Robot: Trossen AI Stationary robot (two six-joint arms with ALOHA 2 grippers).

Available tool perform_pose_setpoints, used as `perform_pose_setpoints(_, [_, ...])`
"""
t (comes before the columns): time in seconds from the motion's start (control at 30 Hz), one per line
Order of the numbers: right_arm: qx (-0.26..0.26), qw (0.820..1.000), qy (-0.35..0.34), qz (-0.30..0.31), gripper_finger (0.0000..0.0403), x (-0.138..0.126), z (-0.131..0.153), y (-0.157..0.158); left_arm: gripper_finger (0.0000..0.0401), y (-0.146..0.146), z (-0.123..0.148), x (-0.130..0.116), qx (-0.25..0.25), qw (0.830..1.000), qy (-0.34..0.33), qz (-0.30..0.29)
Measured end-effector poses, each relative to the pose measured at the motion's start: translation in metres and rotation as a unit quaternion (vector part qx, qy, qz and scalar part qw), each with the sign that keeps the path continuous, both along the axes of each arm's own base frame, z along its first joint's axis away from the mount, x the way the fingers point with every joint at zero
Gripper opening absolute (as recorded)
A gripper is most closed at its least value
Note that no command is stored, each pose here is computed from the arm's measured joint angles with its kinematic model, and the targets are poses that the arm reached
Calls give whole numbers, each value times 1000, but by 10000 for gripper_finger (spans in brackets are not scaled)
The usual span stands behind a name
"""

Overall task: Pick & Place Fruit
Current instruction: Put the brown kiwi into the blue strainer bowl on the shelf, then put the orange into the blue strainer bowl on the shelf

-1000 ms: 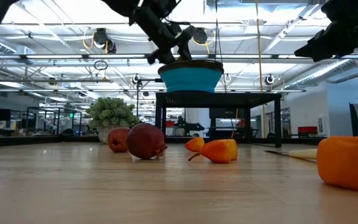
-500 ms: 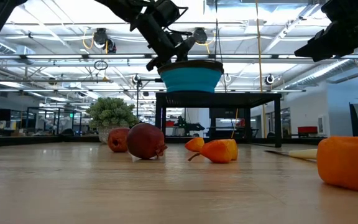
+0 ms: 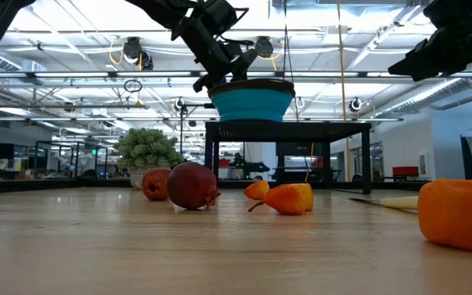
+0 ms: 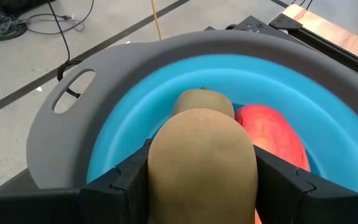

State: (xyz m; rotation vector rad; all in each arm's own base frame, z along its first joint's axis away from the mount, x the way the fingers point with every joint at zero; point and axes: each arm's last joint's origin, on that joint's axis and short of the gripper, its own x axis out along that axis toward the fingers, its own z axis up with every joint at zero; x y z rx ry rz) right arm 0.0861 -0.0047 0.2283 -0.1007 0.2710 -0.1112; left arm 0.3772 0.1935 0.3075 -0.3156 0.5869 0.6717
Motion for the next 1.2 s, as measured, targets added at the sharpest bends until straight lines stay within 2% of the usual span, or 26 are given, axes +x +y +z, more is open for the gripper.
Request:
perform_pose_setpoints(0.1, [0, 1000, 0, 0, 0, 0, 0, 0, 221, 0, 0, 0, 0, 1000, 0, 0])
perform_pose_setpoints(0.5, [0, 1000, 0, 0, 0, 0, 0, 0, 292, -1, 4, -2, 7, 1000, -1, -6])
perform_pose_setpoints(0.73, [0, 1000, 0, 0, 0, 0, 0, 0, 300, -21, 45, -21, 3, 998, -59, -11])
perform_pose_setpoints(0.97, [1, 1000, 0, 1, 0, 0, 0, 0, 275, -64, 81, -43, 6, 996, -71, -52])
perform_pose_setpoints(1.2, [10, 1000, -16, -2, 0, 1, 3, 0, 211, -96, 91, -50, -15, 995, -70, -72])
